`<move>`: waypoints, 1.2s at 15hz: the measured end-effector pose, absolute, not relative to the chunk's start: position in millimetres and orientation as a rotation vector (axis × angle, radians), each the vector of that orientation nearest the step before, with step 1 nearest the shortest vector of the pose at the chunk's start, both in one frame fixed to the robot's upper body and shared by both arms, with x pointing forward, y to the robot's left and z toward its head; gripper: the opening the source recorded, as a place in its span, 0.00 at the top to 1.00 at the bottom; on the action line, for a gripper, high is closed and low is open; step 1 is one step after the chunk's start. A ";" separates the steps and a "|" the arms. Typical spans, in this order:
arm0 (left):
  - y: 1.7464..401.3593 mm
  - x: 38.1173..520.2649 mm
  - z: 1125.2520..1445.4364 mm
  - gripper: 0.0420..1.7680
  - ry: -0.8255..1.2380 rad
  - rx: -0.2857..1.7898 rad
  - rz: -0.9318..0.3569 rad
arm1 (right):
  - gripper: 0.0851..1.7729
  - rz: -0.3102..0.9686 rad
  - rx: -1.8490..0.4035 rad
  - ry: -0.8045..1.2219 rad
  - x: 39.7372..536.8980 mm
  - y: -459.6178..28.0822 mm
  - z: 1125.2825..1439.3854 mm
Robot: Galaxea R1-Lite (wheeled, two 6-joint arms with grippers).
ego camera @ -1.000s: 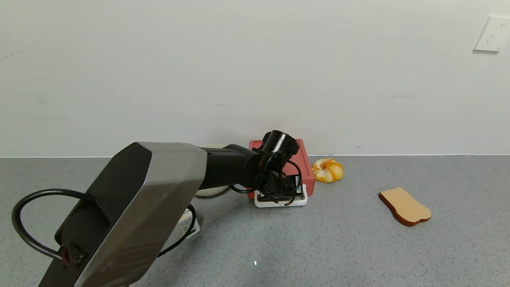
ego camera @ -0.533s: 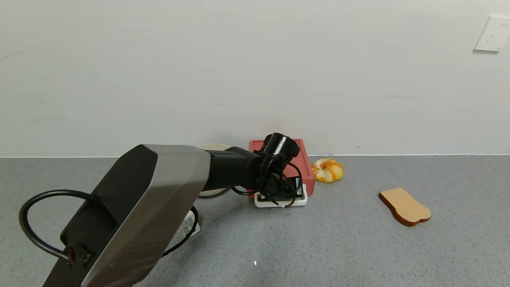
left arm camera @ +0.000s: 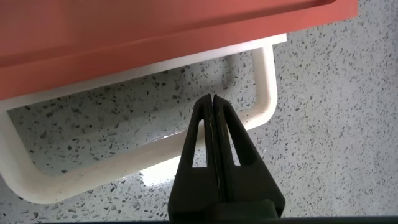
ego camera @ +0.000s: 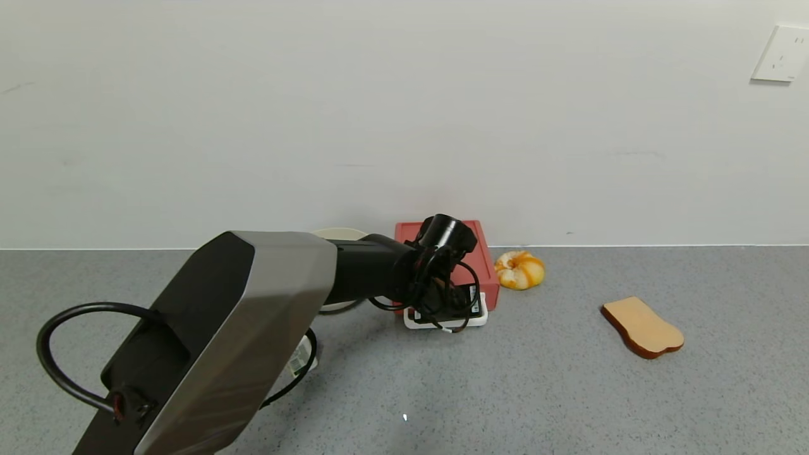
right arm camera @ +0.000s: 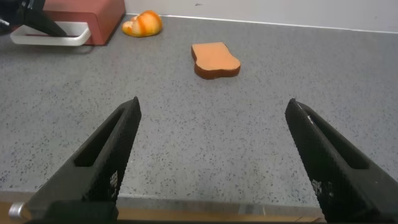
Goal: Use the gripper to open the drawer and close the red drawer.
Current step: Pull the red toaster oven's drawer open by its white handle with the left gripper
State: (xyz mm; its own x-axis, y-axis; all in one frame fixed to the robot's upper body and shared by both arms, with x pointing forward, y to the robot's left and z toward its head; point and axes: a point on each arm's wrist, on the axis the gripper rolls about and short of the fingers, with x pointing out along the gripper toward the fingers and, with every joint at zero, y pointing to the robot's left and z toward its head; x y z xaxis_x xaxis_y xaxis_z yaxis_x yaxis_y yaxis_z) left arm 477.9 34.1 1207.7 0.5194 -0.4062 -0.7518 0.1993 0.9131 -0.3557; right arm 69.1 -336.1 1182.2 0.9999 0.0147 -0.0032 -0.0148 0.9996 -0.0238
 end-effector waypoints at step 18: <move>30.6 450.5 1204.3 0.96 1.147 -0.226 -0.274 | 0.04 0.015 -0.024 0.003 69.1 -336.1 1182.2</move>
